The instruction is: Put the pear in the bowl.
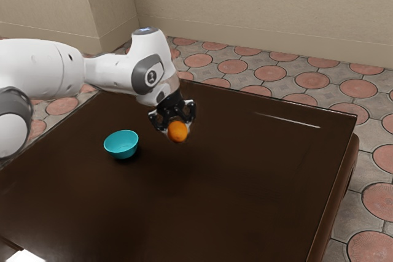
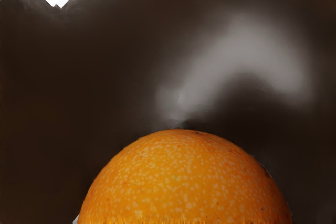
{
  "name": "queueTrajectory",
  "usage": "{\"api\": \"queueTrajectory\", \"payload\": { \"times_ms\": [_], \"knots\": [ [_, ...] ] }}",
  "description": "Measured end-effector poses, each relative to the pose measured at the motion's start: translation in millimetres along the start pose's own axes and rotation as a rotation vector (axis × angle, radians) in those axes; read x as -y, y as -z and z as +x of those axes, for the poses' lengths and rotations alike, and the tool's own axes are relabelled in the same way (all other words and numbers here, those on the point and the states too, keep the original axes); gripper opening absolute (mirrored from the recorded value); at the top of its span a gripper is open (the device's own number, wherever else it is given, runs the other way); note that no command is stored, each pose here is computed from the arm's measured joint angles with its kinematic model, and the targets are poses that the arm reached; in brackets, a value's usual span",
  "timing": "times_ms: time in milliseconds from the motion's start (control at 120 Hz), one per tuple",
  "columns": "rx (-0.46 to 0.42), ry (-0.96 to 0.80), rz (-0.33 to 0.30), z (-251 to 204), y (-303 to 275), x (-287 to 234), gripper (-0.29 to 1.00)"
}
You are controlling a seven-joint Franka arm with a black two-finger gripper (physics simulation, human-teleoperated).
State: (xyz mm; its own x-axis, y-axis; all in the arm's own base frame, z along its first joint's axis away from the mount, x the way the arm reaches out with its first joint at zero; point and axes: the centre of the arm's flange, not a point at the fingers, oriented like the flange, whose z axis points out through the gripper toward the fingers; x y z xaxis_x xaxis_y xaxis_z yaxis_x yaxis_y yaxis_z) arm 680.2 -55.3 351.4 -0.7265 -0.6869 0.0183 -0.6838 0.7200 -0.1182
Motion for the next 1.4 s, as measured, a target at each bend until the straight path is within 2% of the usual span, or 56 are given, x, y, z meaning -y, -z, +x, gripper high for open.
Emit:
{"api": "queueTrajectory", "payload": {
  "times_ms": [100,233,400,600,708,867,933,1017,1133,1258,1325,1400],
  "knots": [
    [0.035,0.066,0.002,-29,32,-50,0.25],
    [0.055,0.165,-0.021,-70,43,-119,0.24],
    [0.029,0.235,-0.079,-101,11,-174,0.24],
    [0.019,0.228,-0.108,-116,-16,-182,0.24],
    [0.016,0.218,-0.120,-117,-22,-182,0.40],
    [0.021,0.208,-0.120,-114,-16,-177,0.56],
    [0.032,0.197,-0.100,-106,2,-171,0.60],
    [0.033,0.205,-0.066,-73,38,-166,0.63],
    [0.035,0.302,-0.023,-25,125,-156,0.66],
    [0.053,0.408,0.024,11,229,-113,0.68],
    [0.050,0.462,0.025,31,261,-92,0.69],
    [0.030,0.516,0.000,54,271,-74,0.69]
  ]
}}
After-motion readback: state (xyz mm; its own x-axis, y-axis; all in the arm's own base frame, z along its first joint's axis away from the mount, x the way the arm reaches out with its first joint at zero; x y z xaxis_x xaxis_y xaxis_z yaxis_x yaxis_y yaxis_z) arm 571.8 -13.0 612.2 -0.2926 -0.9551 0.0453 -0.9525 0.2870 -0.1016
